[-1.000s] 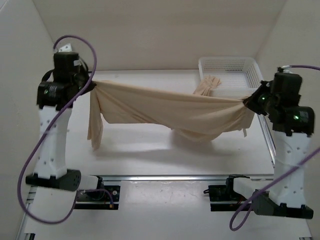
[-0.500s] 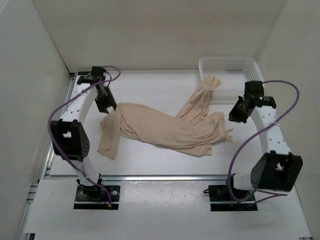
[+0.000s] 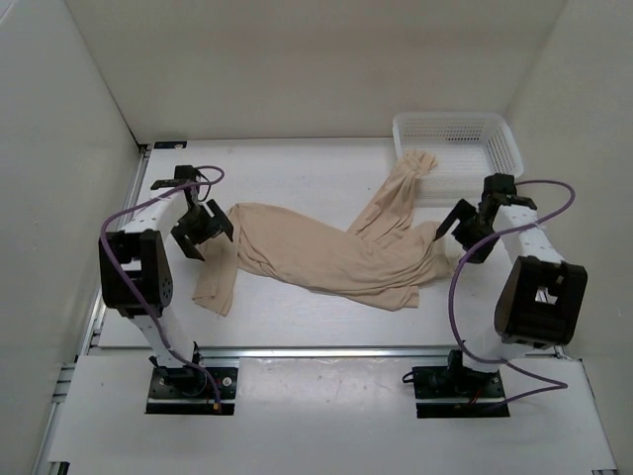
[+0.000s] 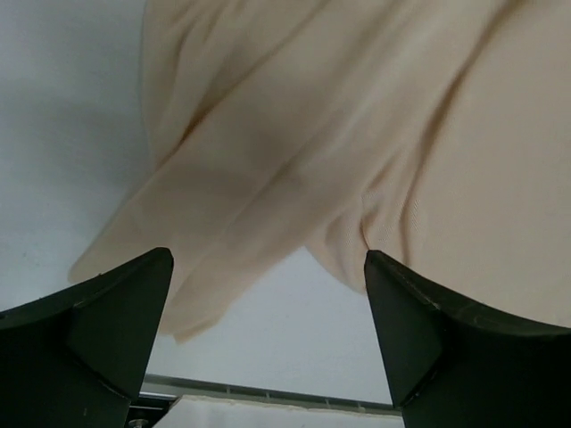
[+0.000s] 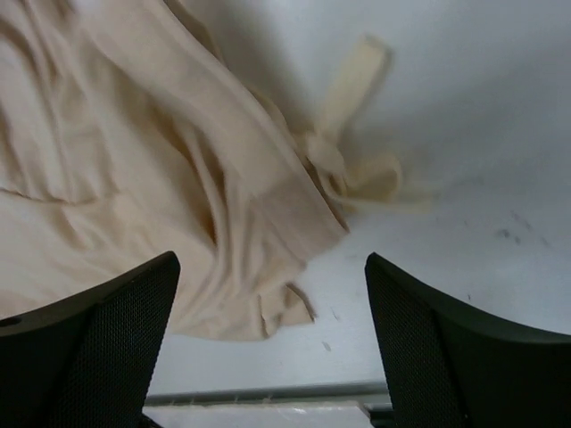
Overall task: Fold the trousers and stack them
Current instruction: Flatten the trousers out
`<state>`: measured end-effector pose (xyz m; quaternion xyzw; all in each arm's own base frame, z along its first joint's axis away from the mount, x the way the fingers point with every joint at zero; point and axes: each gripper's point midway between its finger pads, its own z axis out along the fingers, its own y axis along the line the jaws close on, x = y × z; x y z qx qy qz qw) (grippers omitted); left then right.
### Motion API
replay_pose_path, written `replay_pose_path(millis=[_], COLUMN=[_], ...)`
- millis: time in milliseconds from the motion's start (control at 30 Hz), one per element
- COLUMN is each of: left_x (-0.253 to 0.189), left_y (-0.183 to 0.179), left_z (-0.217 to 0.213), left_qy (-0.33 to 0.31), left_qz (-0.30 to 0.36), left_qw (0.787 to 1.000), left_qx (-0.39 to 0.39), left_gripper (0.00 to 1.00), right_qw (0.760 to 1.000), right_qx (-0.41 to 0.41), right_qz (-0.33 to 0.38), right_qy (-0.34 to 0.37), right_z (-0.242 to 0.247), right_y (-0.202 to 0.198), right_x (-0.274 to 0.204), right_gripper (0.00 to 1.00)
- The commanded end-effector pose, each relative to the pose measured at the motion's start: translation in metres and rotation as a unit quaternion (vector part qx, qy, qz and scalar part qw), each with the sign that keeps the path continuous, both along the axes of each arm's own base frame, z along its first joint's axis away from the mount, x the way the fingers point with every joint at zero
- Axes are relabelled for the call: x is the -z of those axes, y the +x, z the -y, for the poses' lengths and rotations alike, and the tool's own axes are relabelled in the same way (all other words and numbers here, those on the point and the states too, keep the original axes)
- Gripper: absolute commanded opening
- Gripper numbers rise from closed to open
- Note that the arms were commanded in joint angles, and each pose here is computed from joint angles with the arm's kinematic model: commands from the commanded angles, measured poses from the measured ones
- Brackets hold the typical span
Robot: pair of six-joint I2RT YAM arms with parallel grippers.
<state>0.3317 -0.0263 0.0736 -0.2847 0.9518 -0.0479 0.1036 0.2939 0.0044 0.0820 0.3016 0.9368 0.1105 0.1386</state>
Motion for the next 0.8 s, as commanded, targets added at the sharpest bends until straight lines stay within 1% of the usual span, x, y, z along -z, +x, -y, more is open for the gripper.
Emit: replay_pose_path(millis=[0, 33, 67, 100, 167, 200, 233, 267, 300, 333, 367, 400, 433, 500, 533, 567, 633, 667, 700, 733, 767], left_x=[0.004, 0.01, 0.013, 0.016, 0.025, 0.026, 0.026, 0.027, 0.025, 0.025, 0.016, 0.009, 0.004, -0.015, -0.018, -0.024, -0.039, -0.038, -0.042, -0.036, -0.029], left_y=[0.024, 0.024, 0.026, 0.028, 0.027, 0.029, 0.029, 0.031, 0.034, 0.034, 0.039, 0.04, 0.04, 0.047, 0.047, 0.047, 0.048, 0.048, 0.049, 0.053, 0.05], left_z=[-0.012, -0.013, -0.011, -0.012, -0.008, -0.007, -0.007, -0.007, -0.007, -0.007, -0.011, -0.012, -0.012, -0.02, -0.022, -0.032, -0.039, -0.044, -0.044, -0.045, -0.045], left_qy=[-0.013, -0.02, -0.026, -0.033, -0.044, -0.05, -0.05, -0.05, -0.05, -0.048, -0.048, -0.046, -0.045, -0.037, -0.029, -0.013, 0.006, 0.022, 0.022, 0.023, 0.022], left_qz=[0.023, 0.02, 0.018, 0.019, 0.004, 0.004, 0.004, 0.004, 0.008, 0.009, 0.023, 0.034, 0.04, 0.066, 0.072, 0.075, 0.092, 0.091, 0.093, 0.086, 0.07], left_qw=[0.999, 0.999, 0.999, 0.998, 0.998, 0.998, 0.998, 0.998, 0.998, 0.998, 0.998, 0.998, 0.998, 0.997, 0.997, 0.996, 0.995, 0.994, 0.994, 0.995, 0.996], left_qx=[-0.036, -0.039, -0.037, -0.041, -0.039, -0.037, -0.037, -0.037, -0.037, -0.032, -0.036, -0.03, -0.03, -0.031, -0.028, -0.038, -0.044, -0.049, -0.049, -0.042, -0.042], left_gripper=[1.0, 1.0, 1.0, 0.98, 0.82, 0.7, 0.57, 0.27, 0.15, 0.1, 0.1, 0.1, 0.1, 0.1, 0.1, 0.1, 0.1, 0.12, 0.21, 0.36, 0.55], right_qw=[0.997, 0.997, 0.996, 0.996, 0.997, 0.997, 0.998, 0.999, 0.998, 0.998, 0.998, 0.997, 0.998, 0.997, 0.997, 0.996, 0.994, 0.992, 0.991, 0.99, 0.99], right_qx=[0.001, -0.002, 0.004, 0.008, 0.008, 0.006, -0.007, -0.016, -0.03, -0.043, -0.049, -0.062, -0.062, -0.057, -0.04, -0.034, -0.02, -0.016, -0.012, -0.01, -0.007], right_qz=[0.077, 0.073, 0.074, 0.066, 0.055, 0.05, 0.033, 0.031, 0.037, 0.027, 0.024, 0.034, 0.03, 0.041, 0.048, 0.059, 0.078, 0.088, 0.092, 0.099, 0.101], right_qy=[-0.025, -0.031, -0.046, -0.055, -0.056, -0.054, -0.046, -0.039, -0.035, -0.024, -0.008, 0.012, 0.013, -0.012, -0.04, -0.055, -0.076, -0.085, -0.091, -0.097, -0.102], right_z=[0.015, 0.014, 0.022, 0.026, 0.026, 0.021, 0.011, 0.004, -0.003, -0.01, -0.016, -0.028, -0.028, -0.027, -0.017, -0.011, -0.004, -0.001, 0.002, 0.003, 0.005], right_y=[0.062, 0.068, 0.083, 0.087, 0.102, 0.108, 0.112, 0.118, 0.126, 0.128, 0.127, 0.13, 0.128, 0.129, 0.127, 0.128, 0.121, 0.121, 0.118, 0.113, 0.11], right_x=[-0.029, -0.029, -0.029, -0.027, -0.016, -0.011, 0.004, 0.007, 0.006, 0.016, 0.019, 0.016, 0.019, 0.01, 0.0, -0.009, -0.033, -0.042, -0.049, -0.057, -0.062], right_gripper=[0.89, 0.89, 0.91, 0.91, 0.91, 0.89, 0.87, 0.86, 0.81, 0.78, 0.74, 0.69, 0.54, 0.25, 0.06, 0.0, 0.0, 0.0, 0.0, 0.0, 0.0])
